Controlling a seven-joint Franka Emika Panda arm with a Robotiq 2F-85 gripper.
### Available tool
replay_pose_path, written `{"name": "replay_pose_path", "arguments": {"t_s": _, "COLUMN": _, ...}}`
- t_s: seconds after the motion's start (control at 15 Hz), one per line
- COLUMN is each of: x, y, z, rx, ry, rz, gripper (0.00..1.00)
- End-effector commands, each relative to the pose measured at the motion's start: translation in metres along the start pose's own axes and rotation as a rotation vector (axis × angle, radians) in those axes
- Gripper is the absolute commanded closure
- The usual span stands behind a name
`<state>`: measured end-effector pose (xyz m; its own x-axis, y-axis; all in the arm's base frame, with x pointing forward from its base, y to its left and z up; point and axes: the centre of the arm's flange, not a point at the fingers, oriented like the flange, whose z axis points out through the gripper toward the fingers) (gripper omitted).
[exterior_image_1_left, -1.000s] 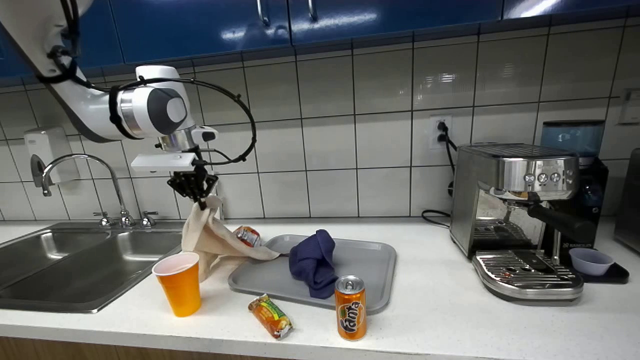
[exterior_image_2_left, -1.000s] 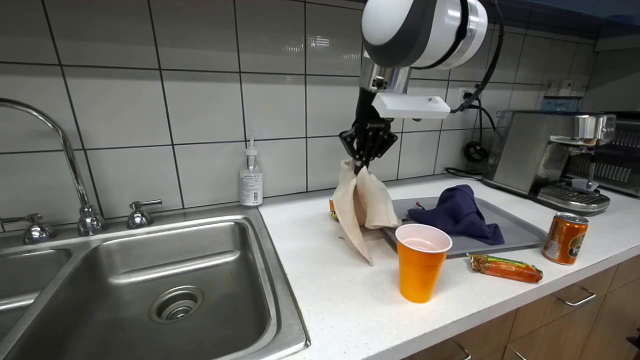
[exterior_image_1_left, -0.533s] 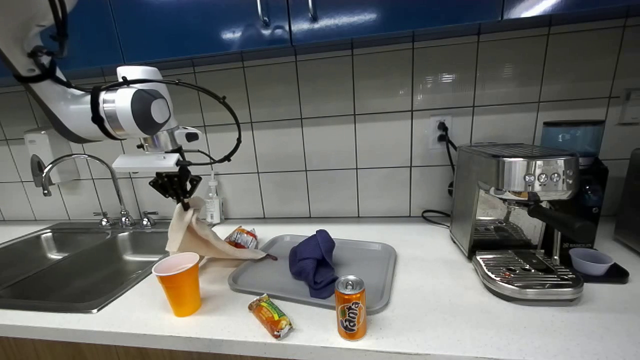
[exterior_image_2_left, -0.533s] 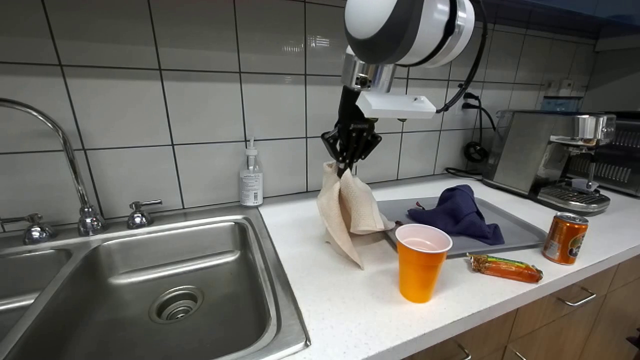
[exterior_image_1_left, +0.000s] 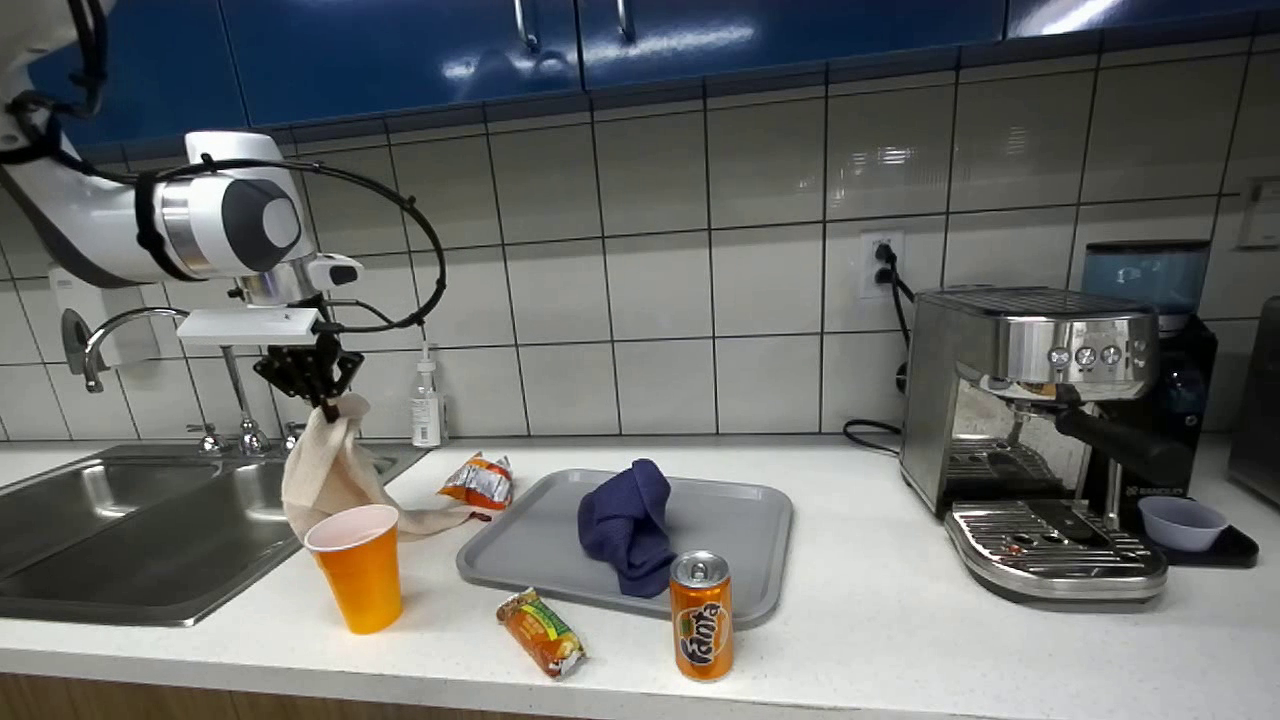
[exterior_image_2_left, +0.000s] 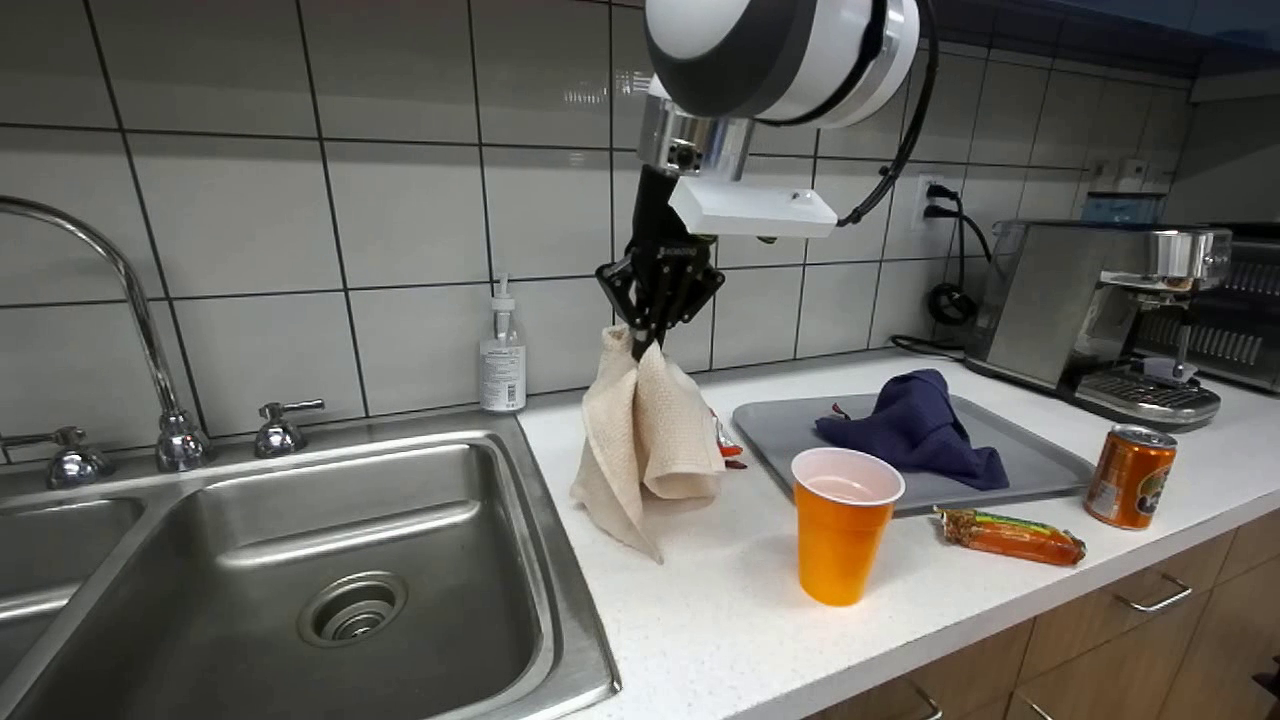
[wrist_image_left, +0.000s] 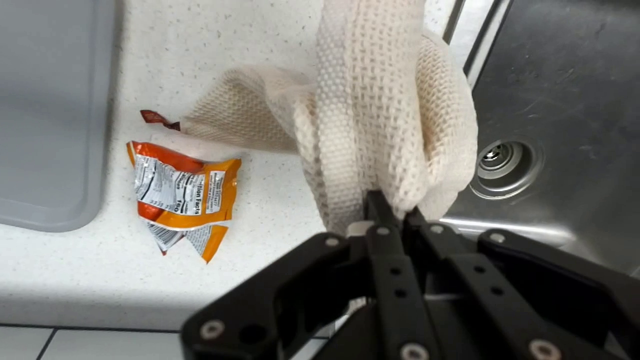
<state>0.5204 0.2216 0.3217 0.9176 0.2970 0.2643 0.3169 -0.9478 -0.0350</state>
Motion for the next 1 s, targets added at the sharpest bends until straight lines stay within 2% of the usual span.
{"name": "replay_pose_path", "arguments": {"t_s": 0.0, "x": 0.004, "y": -0.012, "z": -0.006, "rx": -0.004, "ry": 0.017, "rz": 0.016, "gripper": 0.98}}
{"name": "replay_pose_path", "arguments": {"t_s": 0.93, "x": -0.005, "y": 0.011, "z": 0.022, "rx": -0.067, "ry": -0.039, "rz": 0.054, "gripper": 0.98}}
